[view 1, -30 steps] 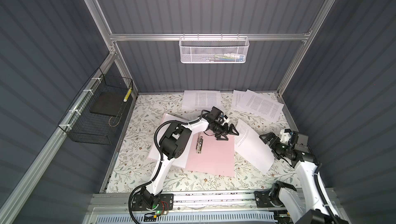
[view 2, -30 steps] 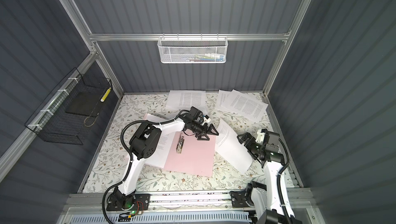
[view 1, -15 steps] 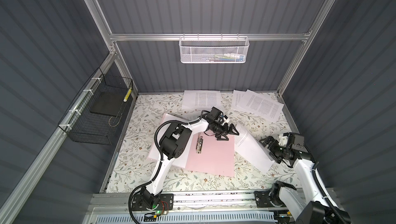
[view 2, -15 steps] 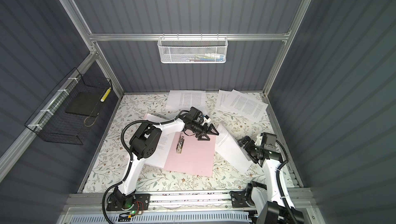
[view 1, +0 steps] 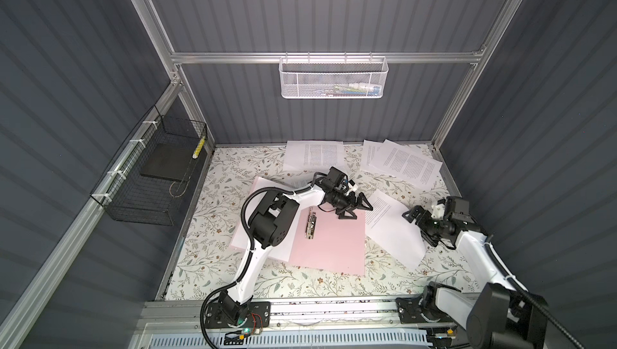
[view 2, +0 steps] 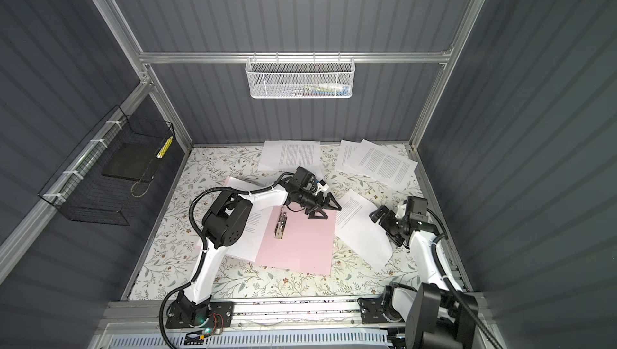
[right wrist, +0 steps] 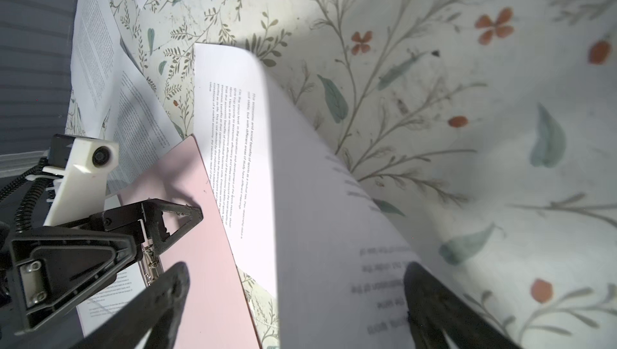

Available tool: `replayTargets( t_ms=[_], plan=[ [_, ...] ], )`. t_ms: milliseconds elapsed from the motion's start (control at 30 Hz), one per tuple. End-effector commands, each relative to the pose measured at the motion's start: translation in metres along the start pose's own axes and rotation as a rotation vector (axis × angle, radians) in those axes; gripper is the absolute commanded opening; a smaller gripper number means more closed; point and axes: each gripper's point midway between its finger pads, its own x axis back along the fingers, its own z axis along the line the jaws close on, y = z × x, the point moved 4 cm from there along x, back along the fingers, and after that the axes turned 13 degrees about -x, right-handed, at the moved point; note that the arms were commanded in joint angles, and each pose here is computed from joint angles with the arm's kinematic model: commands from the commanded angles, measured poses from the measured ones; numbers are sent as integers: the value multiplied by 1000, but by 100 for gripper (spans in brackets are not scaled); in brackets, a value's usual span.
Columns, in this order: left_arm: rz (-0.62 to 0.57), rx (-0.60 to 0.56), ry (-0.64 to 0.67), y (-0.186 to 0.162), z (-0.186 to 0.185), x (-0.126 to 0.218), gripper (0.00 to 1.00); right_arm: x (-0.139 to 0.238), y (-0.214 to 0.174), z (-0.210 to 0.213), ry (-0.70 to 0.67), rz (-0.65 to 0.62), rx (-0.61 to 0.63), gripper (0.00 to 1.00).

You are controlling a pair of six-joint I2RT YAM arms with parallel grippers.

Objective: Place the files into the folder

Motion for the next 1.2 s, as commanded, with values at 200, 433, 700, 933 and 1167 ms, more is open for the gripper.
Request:
replayTargets(
  t_ms=[200,433,700,933,1167],
  plan=[
    [73,153,83,-30,47,-15,100,-34,11,6,-147,109,78,99],
    [72,156,80,-30,48,-16,100,-23,23,14,-312,22,195,95],
    [68,161,66,-29,46,-15,100,-39,17,4,-382,152,192,63],
    [67,165,67,-30,48,-14,100,-19,14,1,-416,100,182,59],
    [65,166,61,-29,48,-15,100,-7,0,7,-338,125,189,72]
  ],
)
